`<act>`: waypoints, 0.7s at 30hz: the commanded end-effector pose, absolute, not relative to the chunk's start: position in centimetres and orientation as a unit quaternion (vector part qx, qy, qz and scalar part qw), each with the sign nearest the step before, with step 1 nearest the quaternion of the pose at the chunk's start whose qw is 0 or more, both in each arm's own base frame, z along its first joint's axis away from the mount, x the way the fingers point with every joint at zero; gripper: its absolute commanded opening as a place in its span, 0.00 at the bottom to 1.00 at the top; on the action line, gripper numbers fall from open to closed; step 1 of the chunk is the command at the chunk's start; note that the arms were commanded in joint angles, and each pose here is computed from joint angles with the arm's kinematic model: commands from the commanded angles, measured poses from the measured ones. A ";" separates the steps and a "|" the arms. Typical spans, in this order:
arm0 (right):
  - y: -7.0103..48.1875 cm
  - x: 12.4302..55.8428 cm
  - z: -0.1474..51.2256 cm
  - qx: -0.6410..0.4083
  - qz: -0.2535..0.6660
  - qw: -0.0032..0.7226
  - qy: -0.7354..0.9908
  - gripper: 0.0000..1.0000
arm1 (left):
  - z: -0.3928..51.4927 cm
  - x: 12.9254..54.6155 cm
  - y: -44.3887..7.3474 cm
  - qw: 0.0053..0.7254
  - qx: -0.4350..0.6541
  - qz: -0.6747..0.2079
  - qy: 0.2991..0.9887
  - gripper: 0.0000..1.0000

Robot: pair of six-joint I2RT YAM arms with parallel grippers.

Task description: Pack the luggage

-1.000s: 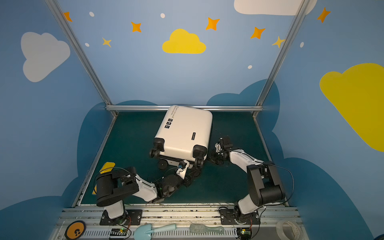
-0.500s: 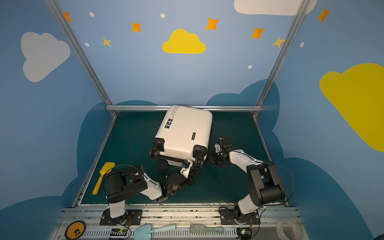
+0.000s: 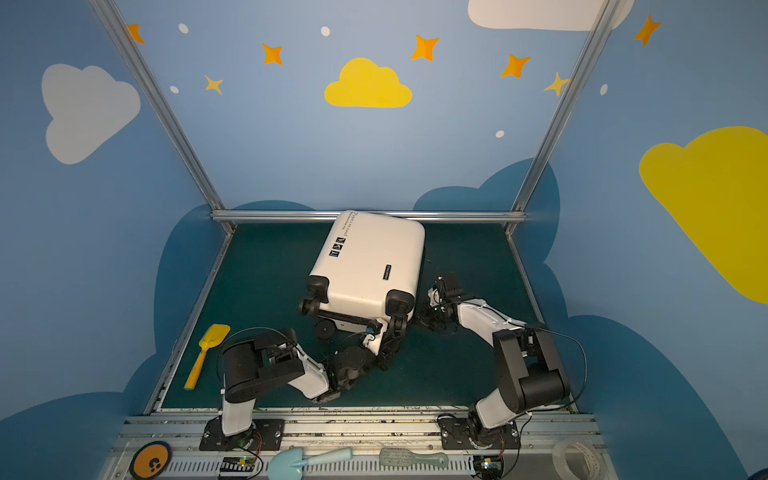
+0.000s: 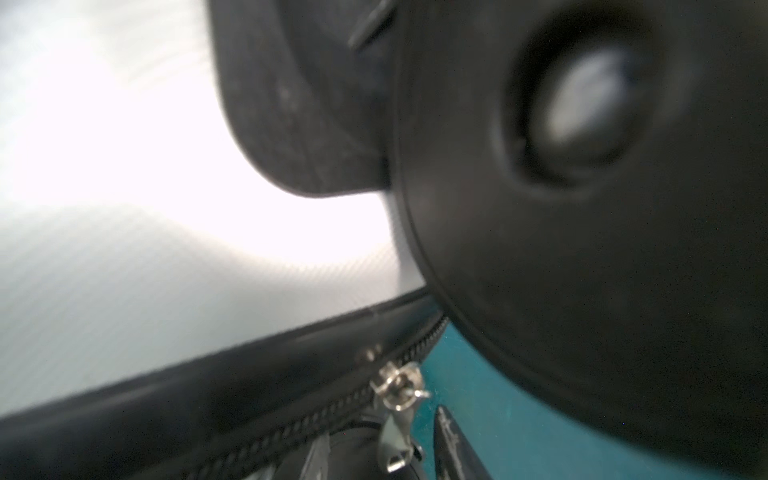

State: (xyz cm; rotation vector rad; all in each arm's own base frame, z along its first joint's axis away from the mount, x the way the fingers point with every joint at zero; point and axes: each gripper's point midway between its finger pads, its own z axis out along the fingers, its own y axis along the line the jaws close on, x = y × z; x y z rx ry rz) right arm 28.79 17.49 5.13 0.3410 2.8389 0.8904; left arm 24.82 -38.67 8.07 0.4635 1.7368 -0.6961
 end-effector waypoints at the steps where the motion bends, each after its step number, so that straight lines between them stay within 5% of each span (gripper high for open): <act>1: 18.7 28.8 5.9 0.096 0.316 0.067 0.942 0.11 | 11.3 26.6 -38.6 0.616 0.153 -0.306 0.710 0.37; 21: 18.8 28.8 5.5 0.096 0.315 0.061 0.942 0.07 | 12.5 25.9 -38.1 0.616 0.151 -0.319 0.704 0.13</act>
